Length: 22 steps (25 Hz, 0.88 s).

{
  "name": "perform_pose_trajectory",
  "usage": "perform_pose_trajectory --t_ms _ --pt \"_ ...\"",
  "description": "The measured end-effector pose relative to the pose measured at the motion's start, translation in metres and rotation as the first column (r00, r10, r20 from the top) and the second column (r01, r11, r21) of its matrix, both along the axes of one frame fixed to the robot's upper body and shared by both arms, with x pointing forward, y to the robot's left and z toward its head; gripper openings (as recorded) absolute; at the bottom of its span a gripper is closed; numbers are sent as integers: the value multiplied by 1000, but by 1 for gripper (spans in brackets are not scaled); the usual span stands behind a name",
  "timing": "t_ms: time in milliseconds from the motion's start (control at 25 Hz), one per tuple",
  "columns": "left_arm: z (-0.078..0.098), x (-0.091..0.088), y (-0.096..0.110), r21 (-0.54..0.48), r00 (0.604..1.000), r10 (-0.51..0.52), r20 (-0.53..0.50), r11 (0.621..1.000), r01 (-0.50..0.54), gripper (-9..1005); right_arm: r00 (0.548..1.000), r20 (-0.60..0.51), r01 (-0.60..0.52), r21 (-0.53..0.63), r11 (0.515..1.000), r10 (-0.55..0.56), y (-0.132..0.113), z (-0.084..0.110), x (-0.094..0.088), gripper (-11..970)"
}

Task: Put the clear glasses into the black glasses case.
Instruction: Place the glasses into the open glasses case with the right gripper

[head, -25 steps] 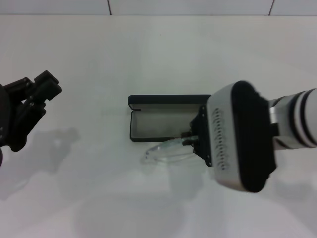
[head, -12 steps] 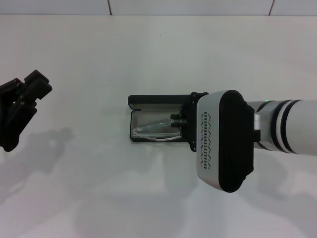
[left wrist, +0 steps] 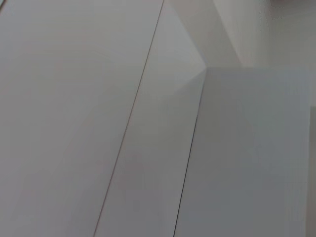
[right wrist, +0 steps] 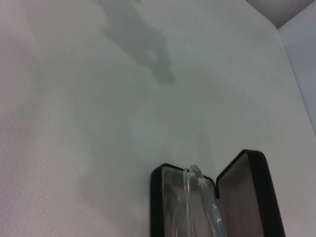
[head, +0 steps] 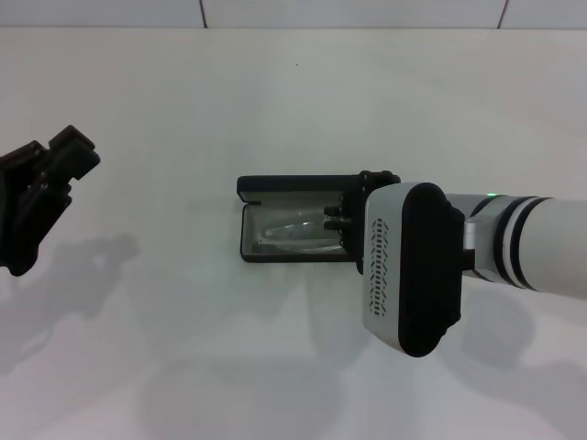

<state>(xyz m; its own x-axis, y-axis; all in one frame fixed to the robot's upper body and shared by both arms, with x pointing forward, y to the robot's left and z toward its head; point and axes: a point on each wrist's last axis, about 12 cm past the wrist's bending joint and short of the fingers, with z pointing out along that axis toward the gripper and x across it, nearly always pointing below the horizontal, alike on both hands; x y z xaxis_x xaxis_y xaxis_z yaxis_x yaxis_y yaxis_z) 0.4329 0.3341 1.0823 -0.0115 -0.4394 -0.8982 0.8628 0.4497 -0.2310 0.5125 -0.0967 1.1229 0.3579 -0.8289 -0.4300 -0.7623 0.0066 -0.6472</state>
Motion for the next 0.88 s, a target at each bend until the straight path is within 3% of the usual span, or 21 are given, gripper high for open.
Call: perform_pose_trajectory --t_ms 880 --pt "-1 -1 -1 -1 1000 -1 -4 1000 1 125 998 58 -4 21 1000 3 2 -16 1 70"
